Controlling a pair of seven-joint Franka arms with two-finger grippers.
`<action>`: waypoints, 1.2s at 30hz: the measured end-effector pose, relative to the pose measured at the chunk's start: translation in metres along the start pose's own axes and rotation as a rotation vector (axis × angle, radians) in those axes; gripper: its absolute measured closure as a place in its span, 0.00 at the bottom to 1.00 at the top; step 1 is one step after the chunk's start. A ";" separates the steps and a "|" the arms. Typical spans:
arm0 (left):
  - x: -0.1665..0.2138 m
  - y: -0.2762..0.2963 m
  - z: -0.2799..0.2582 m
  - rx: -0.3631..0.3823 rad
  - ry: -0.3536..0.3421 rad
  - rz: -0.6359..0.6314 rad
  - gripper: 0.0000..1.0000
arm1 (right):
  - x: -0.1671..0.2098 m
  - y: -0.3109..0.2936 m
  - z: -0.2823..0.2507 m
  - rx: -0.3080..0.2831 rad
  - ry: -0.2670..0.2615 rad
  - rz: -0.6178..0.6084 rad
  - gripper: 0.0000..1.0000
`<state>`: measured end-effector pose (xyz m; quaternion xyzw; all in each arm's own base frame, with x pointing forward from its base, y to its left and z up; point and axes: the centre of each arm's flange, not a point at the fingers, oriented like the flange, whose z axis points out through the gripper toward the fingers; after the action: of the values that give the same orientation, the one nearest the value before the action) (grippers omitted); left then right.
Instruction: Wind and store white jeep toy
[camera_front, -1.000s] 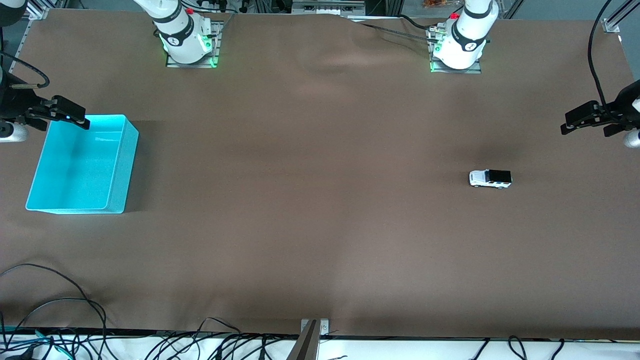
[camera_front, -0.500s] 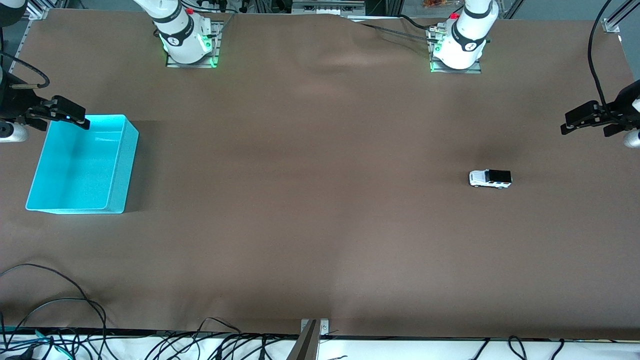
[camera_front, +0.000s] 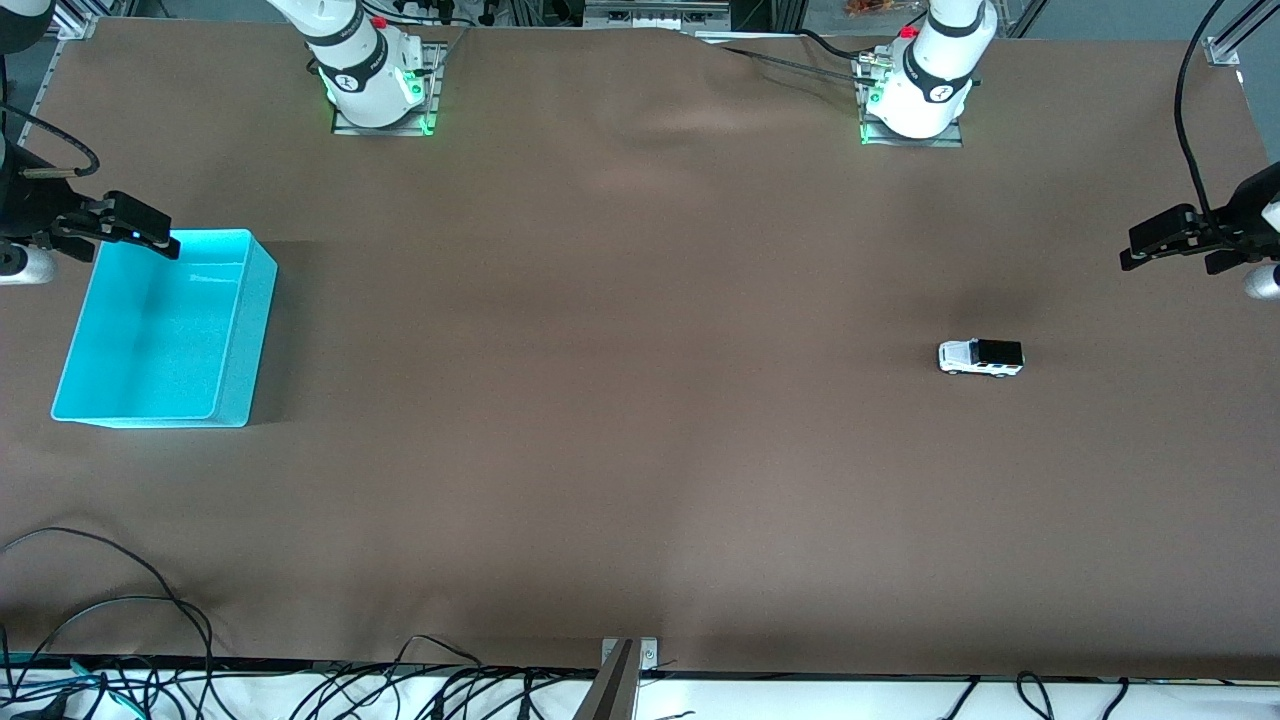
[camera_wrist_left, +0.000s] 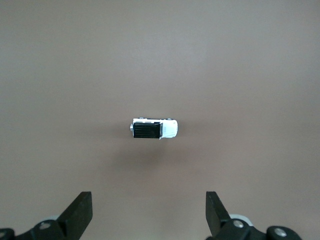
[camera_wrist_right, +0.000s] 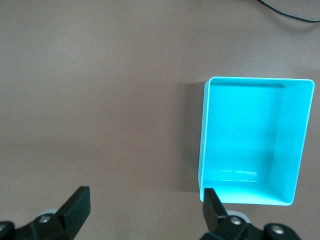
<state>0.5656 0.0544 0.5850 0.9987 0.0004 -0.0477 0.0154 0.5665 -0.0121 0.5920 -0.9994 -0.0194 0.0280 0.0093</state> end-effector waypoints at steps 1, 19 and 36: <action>0.001 -0.002 0.002 -0.001 -0.004 -0.013 0.00 | 0.000 0.000 0.000 0.000 0.000 0.000 0.00; 0.030 -0.026 0.065 0.018 -0.100 -0.673 0.00 | 0.001 -0.001 0.000 0.000 0.006 -0.001 0.00; 0.045 -0.028 0.149 0.033 -0.058 -1.345 0.00 | 0.001 -0.001 -0.001 0.000 0.006 -0.001 0.00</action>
<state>0.5966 0.0779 0.4319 0.7795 0.6212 -0.0738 -0.0330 0.5672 -0.0113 0.5925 -0.9994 -0.0201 0.0250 0.0092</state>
